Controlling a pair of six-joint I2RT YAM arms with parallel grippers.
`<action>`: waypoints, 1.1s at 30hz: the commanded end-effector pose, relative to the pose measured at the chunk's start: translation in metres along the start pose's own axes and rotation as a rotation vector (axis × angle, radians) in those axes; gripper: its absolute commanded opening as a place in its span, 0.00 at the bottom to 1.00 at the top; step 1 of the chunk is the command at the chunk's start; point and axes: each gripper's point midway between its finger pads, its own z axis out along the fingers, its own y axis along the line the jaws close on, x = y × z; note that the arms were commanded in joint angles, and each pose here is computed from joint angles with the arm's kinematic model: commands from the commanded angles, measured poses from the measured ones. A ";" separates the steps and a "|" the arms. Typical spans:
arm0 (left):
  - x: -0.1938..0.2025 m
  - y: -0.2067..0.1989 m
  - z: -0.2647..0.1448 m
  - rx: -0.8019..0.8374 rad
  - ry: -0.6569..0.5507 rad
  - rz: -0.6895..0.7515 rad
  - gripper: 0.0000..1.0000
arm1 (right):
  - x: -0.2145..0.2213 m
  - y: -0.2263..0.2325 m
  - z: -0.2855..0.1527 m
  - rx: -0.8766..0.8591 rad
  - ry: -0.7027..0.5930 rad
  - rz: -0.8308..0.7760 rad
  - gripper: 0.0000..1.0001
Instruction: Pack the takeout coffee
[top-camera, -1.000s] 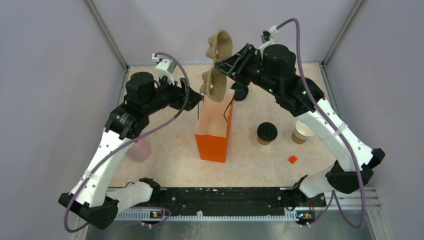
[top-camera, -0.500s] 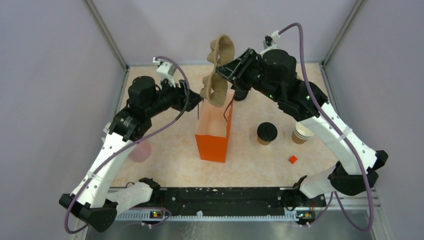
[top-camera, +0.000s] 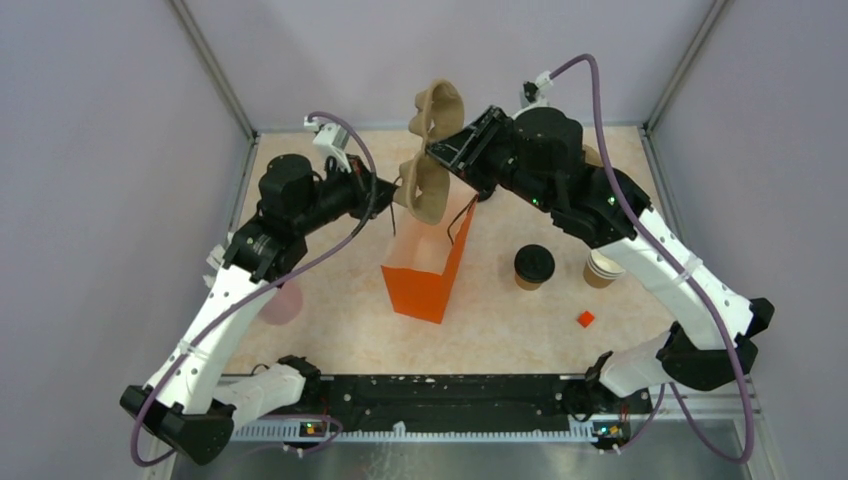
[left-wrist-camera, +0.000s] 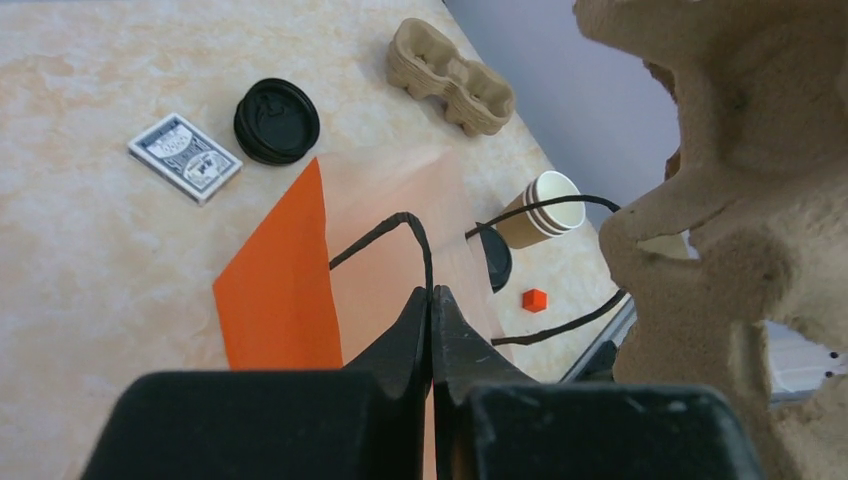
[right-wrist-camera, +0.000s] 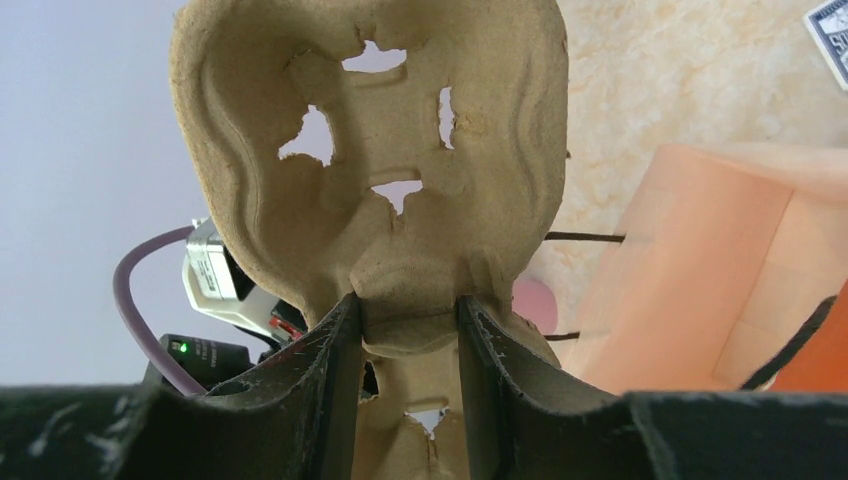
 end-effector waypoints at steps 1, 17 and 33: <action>-0.015 -0.018 -0.010 0.056 -0.089 -0.099 0.00 | 0.007 0.001 -0.003 0.037 0.008 -0.018 0.24; -0.018 -0.001 -0.025 -0.046 -0.205 -0.277 0.00 | 0.032 -0.035 0.017 0.199 0.028 -0.145 0.24; -0.005 -0.008 -0.037 -0.009 -0.192 -0.304 0.00 | 0.087 -0.086 0.023 0.423 0.156 -0.324 0.24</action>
